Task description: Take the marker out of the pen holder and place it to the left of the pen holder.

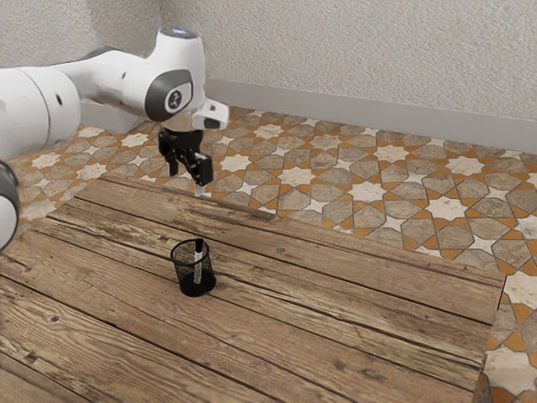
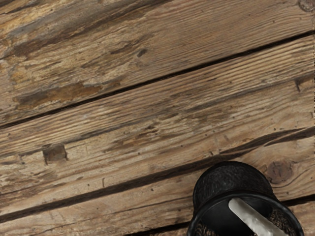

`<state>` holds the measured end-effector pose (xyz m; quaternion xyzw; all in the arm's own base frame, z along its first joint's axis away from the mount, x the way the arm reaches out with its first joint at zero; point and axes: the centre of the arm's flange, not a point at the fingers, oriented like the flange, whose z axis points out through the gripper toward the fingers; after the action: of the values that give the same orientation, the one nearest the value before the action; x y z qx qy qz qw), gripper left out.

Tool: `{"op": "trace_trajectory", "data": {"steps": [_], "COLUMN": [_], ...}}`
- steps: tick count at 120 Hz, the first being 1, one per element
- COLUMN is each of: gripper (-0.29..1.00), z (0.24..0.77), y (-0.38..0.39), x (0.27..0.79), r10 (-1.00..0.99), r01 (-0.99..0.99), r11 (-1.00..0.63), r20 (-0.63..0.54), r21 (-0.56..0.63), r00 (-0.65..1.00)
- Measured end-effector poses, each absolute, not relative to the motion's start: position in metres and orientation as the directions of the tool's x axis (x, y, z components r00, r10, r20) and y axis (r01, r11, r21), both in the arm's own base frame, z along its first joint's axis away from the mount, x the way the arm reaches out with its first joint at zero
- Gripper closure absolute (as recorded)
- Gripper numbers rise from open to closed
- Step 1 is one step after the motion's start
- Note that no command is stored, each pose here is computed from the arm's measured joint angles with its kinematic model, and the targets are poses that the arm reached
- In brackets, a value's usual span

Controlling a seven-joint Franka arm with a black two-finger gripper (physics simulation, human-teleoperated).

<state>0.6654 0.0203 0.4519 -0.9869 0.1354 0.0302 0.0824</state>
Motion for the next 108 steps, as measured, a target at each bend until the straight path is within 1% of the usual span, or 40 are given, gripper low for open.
{"op": "trace_trajectory", "data": {"steps": [23, 42, 52, 68, 94, 108], "gripper": [0.0, 0.0, 0.0, 0.0, 0.0, 0.05], "z": [0.43, 0.416, 0.411, 0.385, 0.358, 0.352], "y": [-0.018, -0.035, -0.049, -0.053, -0.048, -0.047], "x": [0.612, 0.579, 0.574, 0.566, 0.569, 0.573], "r10": [-0.429, -0.506, -0.537, -0.557, -0.594, -0.618], "r01": [-0.442, -0.519, -0.546, -0.569, -0.609, -0.632], "r11": [-0.88, -0.838, -0.823, -0.812, -0.776, -0.75], "r20": [-0.11, -0.111, -0.103, -0.121, -0.131, -0.133], "r21": [-0.175, -0.169, -0.156, -0.13, -0.164, -0.195], "r00": [0.897, 0.855, 0.838, 0.822, 0.794, 0.775]}}
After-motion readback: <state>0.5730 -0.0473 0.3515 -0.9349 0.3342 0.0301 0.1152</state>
